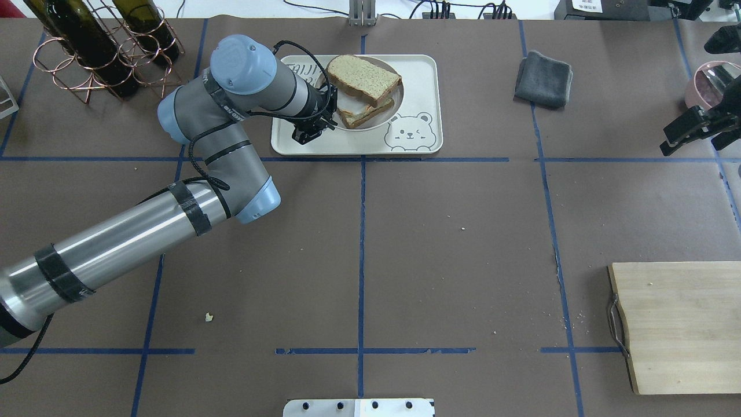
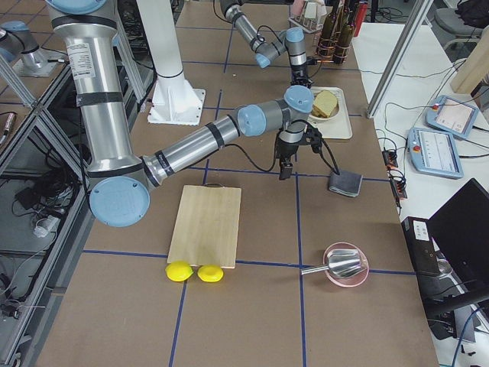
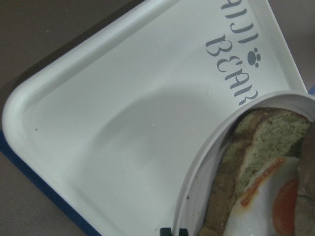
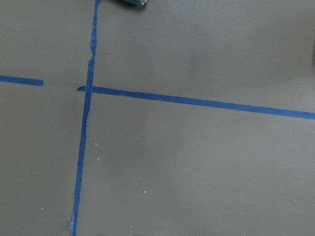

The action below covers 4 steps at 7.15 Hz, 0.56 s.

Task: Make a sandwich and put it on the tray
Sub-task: 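Lower the plate onto the tray and open the left gripper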

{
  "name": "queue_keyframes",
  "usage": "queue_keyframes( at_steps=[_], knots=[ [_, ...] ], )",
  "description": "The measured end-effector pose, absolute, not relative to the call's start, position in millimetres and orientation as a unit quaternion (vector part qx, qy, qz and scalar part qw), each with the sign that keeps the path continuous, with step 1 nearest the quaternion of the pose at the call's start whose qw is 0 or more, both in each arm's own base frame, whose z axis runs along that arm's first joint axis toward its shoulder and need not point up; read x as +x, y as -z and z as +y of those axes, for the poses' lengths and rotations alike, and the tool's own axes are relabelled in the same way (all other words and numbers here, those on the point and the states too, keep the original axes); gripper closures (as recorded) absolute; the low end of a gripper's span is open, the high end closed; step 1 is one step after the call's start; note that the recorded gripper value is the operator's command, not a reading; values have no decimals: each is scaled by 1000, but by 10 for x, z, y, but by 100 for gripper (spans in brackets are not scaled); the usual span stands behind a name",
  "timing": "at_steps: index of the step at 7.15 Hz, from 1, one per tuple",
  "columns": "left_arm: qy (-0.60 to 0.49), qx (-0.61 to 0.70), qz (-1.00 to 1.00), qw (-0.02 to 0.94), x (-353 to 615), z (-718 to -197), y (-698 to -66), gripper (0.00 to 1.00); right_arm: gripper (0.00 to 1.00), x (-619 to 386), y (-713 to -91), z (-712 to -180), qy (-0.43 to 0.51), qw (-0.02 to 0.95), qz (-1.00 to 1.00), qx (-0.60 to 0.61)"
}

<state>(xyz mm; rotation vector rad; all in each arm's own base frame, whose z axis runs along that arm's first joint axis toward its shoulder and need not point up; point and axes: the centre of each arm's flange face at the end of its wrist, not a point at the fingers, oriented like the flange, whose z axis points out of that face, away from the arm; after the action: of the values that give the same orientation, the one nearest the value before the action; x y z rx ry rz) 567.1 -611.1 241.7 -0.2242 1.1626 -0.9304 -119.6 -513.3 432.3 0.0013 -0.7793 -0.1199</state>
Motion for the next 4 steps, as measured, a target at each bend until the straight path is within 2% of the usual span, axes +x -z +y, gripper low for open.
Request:
queue_keyframes(
  at_steps=[1, 2, 3, 4],
  knots=[
    [425, -101, 525, 730, 5724, -6088, -2442, 63, 0, -1196, -4323, -5133, 58, 923, -380, 0],
    [428, -100, 524, 730, 5750, -6076, -2460, 19, 0, -1196, -4324, -5133, 58, 923, -380, 0],
    [429, -100, 523, 730, 5761, -6067, -2471, 0, 0, -1196, -4325, -5133, 58, 923, -380, 0],
    [421, -93, 524, 734, 5744, -6065, -2478, 0, 0, -1199, -4327, -5134, 57, 923, -380, 0]
  ],
)
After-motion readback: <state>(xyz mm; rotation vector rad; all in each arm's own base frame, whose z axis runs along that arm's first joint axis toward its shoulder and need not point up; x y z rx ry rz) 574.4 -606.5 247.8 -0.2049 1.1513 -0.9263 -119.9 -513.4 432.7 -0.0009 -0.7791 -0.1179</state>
